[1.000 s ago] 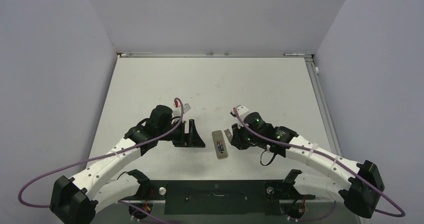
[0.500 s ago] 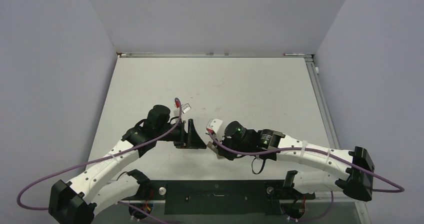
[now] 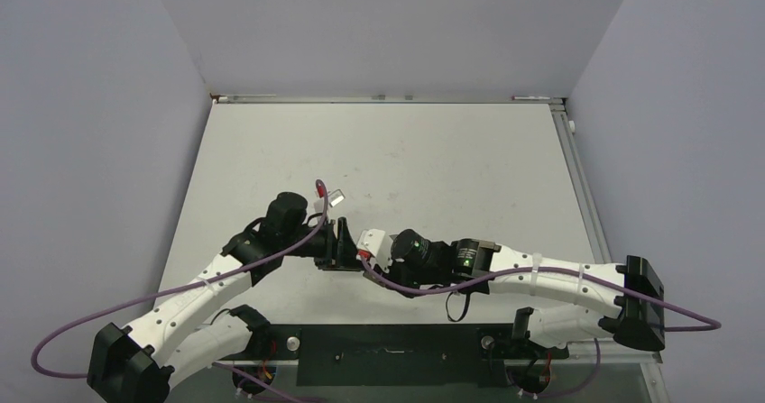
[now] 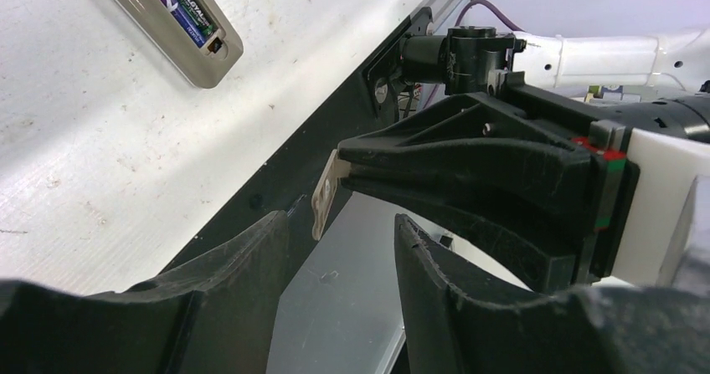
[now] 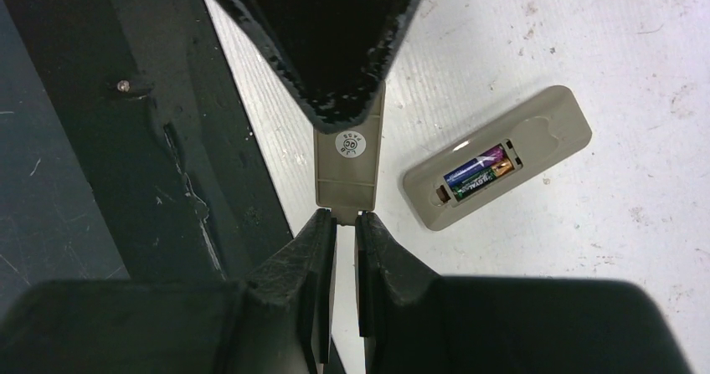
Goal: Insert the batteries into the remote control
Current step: Turn over the battery cover.
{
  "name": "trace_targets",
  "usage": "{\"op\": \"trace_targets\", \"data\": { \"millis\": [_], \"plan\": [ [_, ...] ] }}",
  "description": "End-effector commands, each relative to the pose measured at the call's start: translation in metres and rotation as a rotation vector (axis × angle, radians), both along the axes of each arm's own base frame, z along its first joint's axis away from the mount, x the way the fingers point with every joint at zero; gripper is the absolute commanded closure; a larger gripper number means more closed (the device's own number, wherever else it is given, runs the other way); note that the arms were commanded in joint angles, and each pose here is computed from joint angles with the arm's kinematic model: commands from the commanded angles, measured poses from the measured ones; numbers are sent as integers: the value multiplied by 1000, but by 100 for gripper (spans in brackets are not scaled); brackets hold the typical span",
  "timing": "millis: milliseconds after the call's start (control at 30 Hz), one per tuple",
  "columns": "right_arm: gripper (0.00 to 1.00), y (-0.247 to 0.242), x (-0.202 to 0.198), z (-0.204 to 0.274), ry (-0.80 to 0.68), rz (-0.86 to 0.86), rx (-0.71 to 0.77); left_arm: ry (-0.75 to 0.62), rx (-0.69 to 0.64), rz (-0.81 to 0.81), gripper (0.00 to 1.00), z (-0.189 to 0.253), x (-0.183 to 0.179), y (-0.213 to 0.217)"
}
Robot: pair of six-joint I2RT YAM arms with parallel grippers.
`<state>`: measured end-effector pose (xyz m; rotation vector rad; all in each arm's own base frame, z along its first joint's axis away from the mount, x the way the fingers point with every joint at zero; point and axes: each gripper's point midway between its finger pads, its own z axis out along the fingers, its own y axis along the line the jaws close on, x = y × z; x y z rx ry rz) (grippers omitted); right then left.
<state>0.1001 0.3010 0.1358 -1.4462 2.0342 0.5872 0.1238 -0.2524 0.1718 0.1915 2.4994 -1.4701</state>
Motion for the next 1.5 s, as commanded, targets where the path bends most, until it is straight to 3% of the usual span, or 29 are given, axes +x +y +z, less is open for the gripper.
{"op": "trace_targets", "data": {
  "millis": [0, 500, 800, 900, 1133, 1467],
  "plan": [
    [91, 18, 5, 23, -56, 16, 63, -34, -52, -10, 56, 12, 3, -5],
    [91, 24, 6, 34, -87, 7, 85, -19, -46, -9, 68, 5, 1, -4],
    [91, 25, 6, 33, -92, 10, 82, -15, -50, -8, 83, 4, 2, -5],
    [90, 24, 6, 32, -88, 6, 82, -11, -66, -12, 98, 5, 1, -6],
    [67, 20, 11, 37, -121, -25, 98, 1, -86, -6, 100, 5, 0, -7],
    [60, 10, 23, 53, -195, -78, 121, 24, -102, 46, 100, 7, 5, -6]
  ]
}}
